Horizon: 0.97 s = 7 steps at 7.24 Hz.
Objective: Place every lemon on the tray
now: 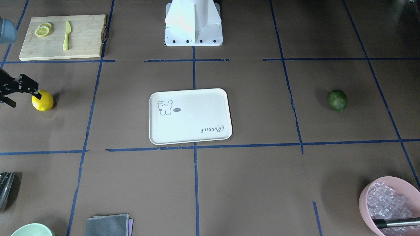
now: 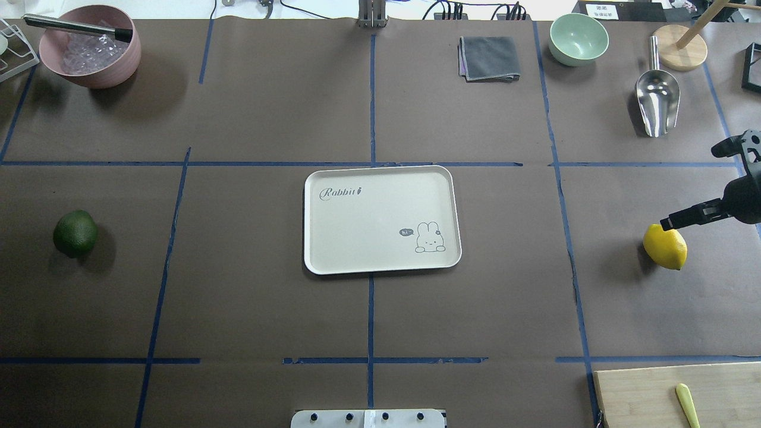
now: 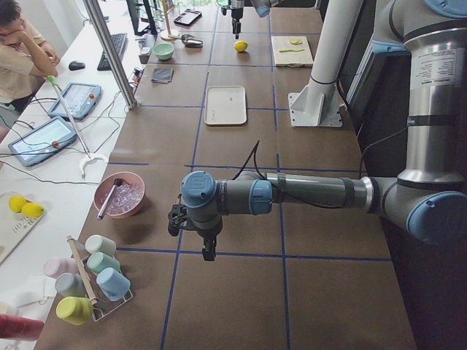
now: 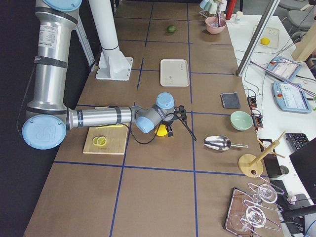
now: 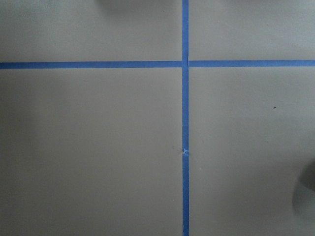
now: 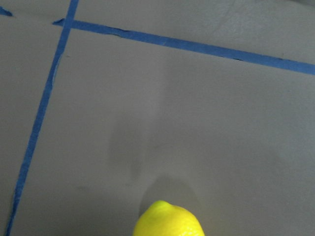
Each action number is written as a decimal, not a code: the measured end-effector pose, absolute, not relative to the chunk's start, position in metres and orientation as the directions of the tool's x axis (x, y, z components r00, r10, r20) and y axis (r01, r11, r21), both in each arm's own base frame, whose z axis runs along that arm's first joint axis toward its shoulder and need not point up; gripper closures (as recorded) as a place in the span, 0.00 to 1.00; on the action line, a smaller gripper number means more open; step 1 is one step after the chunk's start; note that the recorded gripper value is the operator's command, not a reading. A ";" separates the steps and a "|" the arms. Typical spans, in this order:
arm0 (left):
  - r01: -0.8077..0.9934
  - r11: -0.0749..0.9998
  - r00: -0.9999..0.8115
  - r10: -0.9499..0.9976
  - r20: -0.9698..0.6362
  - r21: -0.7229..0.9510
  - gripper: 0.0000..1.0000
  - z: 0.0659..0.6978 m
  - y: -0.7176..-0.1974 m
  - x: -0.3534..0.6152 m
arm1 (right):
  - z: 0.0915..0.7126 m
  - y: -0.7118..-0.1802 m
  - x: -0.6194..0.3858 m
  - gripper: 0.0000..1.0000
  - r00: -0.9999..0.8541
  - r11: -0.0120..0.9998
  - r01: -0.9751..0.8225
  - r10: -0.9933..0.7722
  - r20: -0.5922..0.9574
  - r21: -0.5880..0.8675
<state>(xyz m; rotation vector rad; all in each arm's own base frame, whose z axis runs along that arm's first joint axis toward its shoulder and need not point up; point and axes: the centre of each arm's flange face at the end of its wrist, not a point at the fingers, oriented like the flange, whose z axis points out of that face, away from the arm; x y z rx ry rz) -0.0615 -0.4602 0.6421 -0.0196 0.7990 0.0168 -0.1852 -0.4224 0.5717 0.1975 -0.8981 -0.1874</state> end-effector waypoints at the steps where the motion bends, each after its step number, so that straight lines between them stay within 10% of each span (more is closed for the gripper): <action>1: -0.022 1.000 0.697 0.007 -0.717 -0.013 0.00 0.643 -0.460 -0.062 | 0.570 -0.417 -0.201 0.01 0.622 0.962 0.091 -0.257 0.740 0.257; 7: -0.020 1.000 0.697 0.003 -0.717 -0.015 0.00 0.643 -0.460 -0.062 | 0.599 -0.398 -0.232 0.02 0.681 0.956 0.147 -0.284 0.675 0.254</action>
